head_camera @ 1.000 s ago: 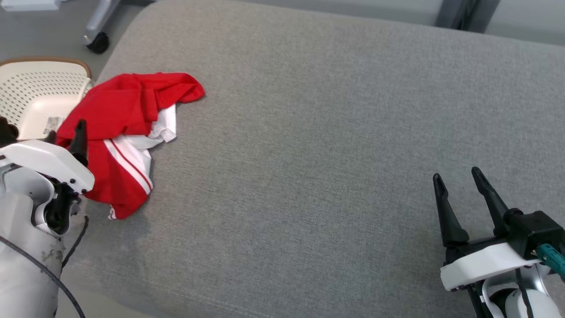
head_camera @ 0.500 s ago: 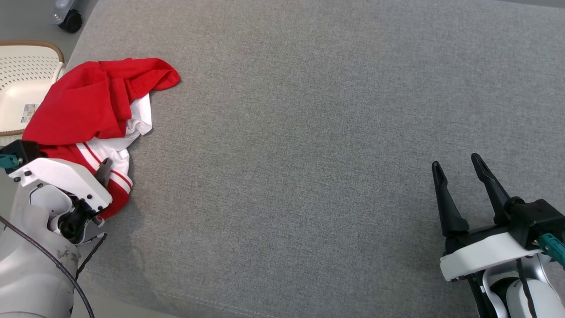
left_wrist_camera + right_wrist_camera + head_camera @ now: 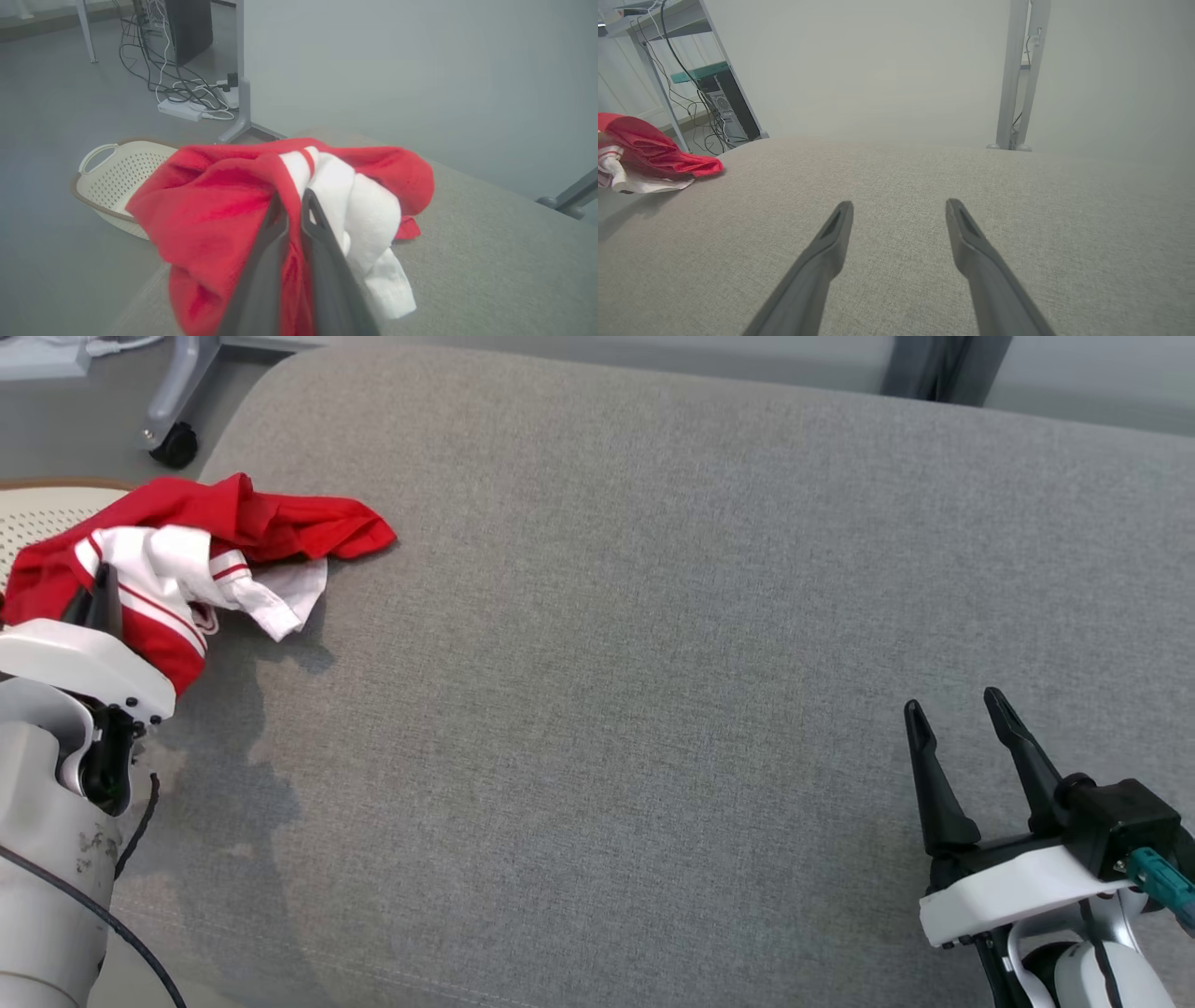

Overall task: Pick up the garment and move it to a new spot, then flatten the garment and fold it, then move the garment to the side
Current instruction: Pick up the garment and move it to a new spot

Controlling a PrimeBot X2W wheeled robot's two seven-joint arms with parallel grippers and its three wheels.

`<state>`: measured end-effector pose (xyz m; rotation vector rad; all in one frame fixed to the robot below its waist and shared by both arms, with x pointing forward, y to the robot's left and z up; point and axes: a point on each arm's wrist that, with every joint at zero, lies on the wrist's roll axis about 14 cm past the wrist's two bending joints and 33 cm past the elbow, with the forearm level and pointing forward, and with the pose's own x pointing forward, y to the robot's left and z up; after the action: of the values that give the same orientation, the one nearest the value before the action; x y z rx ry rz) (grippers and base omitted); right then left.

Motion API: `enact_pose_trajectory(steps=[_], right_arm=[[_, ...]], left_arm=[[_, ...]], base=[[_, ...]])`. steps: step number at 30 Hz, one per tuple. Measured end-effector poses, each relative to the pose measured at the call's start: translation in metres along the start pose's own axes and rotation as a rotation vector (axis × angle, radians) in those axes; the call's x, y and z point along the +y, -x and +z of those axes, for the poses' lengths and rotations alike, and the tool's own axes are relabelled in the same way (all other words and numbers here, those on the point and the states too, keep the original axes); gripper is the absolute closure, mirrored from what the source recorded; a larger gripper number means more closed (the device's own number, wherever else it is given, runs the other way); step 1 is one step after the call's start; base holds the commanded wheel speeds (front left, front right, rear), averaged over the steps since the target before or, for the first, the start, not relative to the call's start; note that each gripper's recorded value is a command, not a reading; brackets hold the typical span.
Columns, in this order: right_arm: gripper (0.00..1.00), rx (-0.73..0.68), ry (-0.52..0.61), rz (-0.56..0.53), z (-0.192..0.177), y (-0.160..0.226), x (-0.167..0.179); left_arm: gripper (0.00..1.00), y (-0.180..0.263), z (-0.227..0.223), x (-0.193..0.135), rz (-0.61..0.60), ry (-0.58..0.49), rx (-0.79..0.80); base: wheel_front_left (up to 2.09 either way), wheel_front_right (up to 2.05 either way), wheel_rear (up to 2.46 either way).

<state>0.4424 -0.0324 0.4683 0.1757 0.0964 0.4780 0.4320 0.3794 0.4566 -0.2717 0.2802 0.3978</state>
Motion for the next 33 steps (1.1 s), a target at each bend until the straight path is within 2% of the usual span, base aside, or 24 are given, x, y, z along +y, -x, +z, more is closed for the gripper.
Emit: enact_pose_trajectory(steps=[6,9,15,24,33], right_arm=[[0.0,-0.042,-0.004,-0.014,0.013,0.009,0.001],[0.0,-0.054,-0.005,-0.029,0.017,0.017,0.0],[0.0,-0.093,-0.005,-0.09,0.028,0.035,-0.016],[0.0,-0.135,-0.02,-0.223,0.036,0.065,-0.053],[0.0,-0.168,-0.028,-0.383,0.039,0.099,-0.097]], left_arm=[[1.0,0.006,0.047,-0.023,-0.076,-0.052,-0.18],[1.0,0.012,0.056,-0.042,-0.126,-0.081,-0.231],[1.0,0.031,0.052,-0.11,-0.301,-0.106,-0.304],[1.0,0.076,0.027,-0.222,-0.581,-0.132,-0.287],[1.0,0.122,-0.022,-0.325,-0.886,-0.131,-0.14]], base=[[0.0,0.0,0.0],[0.0,0.0,0.0],[0.0,0.0,0.0],[0.0,0.0,0.0],[0.0,0.0,0.0]])
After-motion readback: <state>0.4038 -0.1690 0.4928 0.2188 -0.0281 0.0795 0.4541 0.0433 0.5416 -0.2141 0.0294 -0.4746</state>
